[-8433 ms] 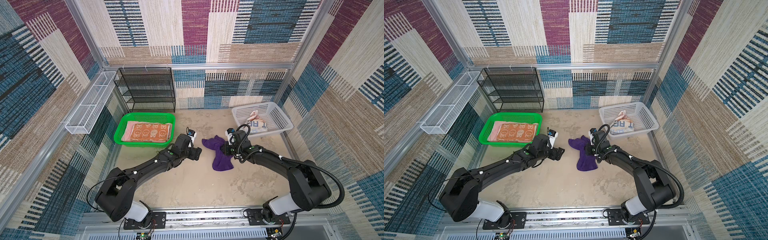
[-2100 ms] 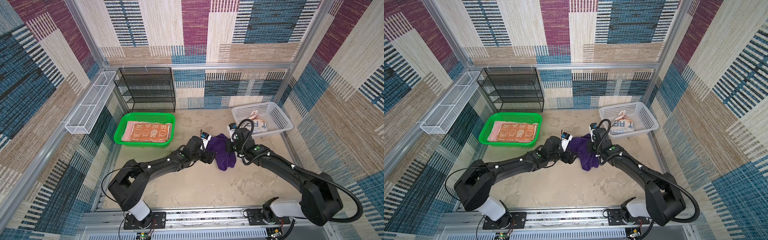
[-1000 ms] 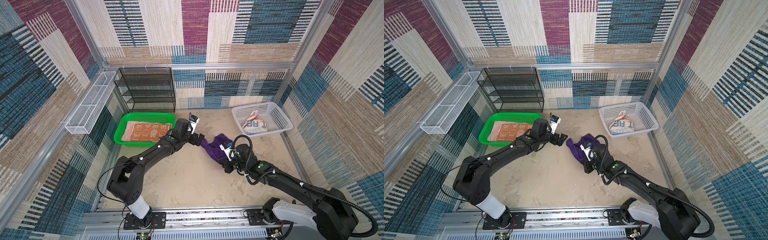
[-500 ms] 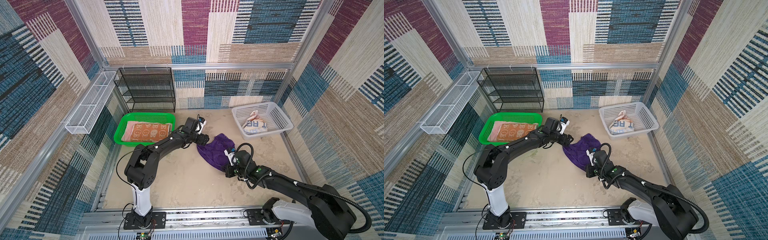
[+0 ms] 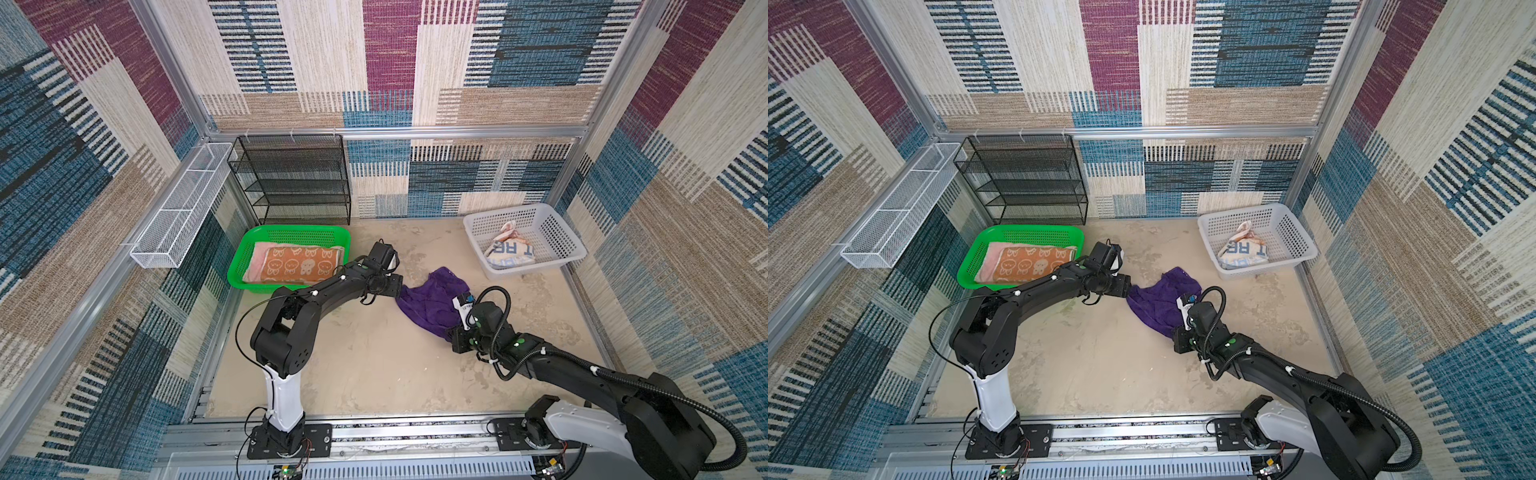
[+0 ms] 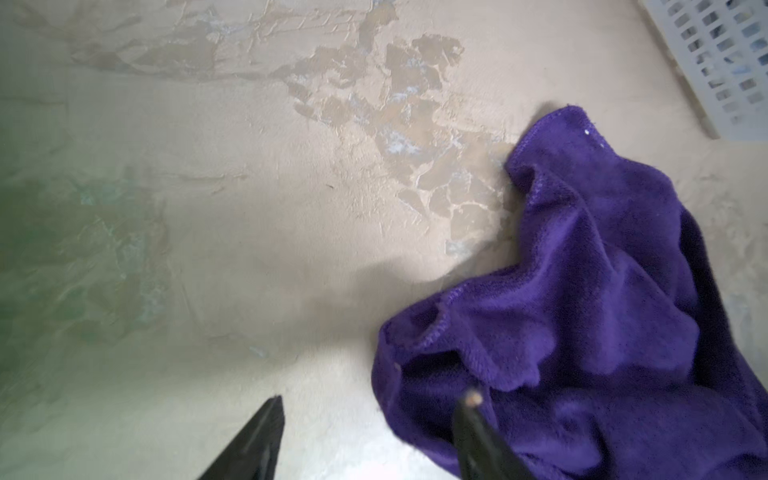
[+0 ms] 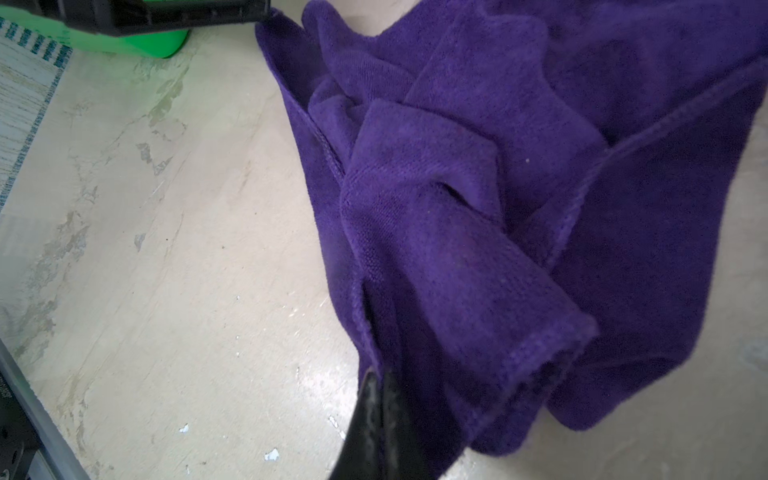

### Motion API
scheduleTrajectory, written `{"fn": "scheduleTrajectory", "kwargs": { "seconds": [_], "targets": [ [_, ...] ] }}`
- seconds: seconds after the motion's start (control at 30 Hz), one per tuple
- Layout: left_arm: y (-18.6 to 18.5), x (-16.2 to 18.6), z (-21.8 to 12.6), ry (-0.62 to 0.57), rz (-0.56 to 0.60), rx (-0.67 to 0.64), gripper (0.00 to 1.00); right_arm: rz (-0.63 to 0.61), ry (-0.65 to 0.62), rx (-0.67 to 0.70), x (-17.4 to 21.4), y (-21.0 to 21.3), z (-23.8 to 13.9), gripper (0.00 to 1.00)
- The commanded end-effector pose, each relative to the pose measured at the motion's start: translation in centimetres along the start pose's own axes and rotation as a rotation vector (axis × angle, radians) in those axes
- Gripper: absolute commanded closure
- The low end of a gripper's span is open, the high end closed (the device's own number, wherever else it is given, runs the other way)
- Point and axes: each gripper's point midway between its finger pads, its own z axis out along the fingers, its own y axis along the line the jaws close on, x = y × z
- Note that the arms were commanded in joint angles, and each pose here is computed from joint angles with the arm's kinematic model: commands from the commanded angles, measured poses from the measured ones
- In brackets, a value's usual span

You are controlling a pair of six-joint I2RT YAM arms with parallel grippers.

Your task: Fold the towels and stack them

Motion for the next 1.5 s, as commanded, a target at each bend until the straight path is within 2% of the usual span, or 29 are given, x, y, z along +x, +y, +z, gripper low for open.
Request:
{"fn": "scheduleTrajectory", "kwargs": {
  "seconds": [0.0, 0.17, 0.2, 0.23, 0.27, 0.3, 0.5, 0.67, 0.87, 1.1, 1.33, 1.47],
  "targets": [
    [0.1, 0.9, 0.9, 0.061, -0.05, -0.007, 0.42, 0.005, -0.04, -0.004, -1.0, 0.2, -0.1, 1.0],
    [0.6, 1.6, 1.7, 0.093, -0.067, -0.03, 0.62, -0.003, -0.044, 0.011, -1.2, 0.1, -0.2, 1.0],
    [0.6, 1.6, 1.8, 0.093, -0.069, -0.03, 0.68, -0.005, -0.045, 0.014, -1.2, 0.0, -0.2, 1.0],
    [0.6, 1.6, 1.8, 0.093, -0.07, -0.029, 0.8, -0.006, -0.049, 0.018, -1.4, 0.0, -0.2, 1.0],
    [0.5, 1.5, 1.7, 0.09, -0.072, -0.025, 0.97, -0.006, -0.05, 0.024, -1.5, -0.1, -0.3, 1.0],
    [0.4, 1.3, 1.5, 0.083, -0.073, -0.02, 1.0, -0.006, -0.056, 0.03, -1.7, -0.2, -0.3, 1.0],
    [-0.6, -0.9, -1.7, -0.025, -0.076, 0.026, 1.0, -0.002, -0.162, 0.122, -5.4, -0.7, -1.4, 1.0],
    [-0.7, -4.2, -7.9, -0.186, -0.082, 0.029, 1.0, -0.04, -0.312, 0.238, -10.3, -1.3, -4.0, 1.0],
    [-1.0, -8.3, -15.7, -0.355, -0.1, 0.045, 1.0, -0.155, -0.483, 0.229, -16.3, 1.2, -7.7, 1.0],
    [-1.7, -13.4, -24.5, -0.538, -0.09, 0.066, 1.0, -0.231, -0.676, 0.309, -24.8, 3.5, -13.8, 1.0],
    [-2.1, -15.9, -29.9, -0.603, -0.061, 0.072, 1.0, -0.212, -0.858, 0.353, -31.5, 3.5, -20.9, 1.0],
    [-1.9, -15.6, -30.8, -0.617, -0.059, 0.077, 1.0, -0.224, -0.887, 0.345, -32.6, 3.8, -21.8, 1.0]
  ]
}}
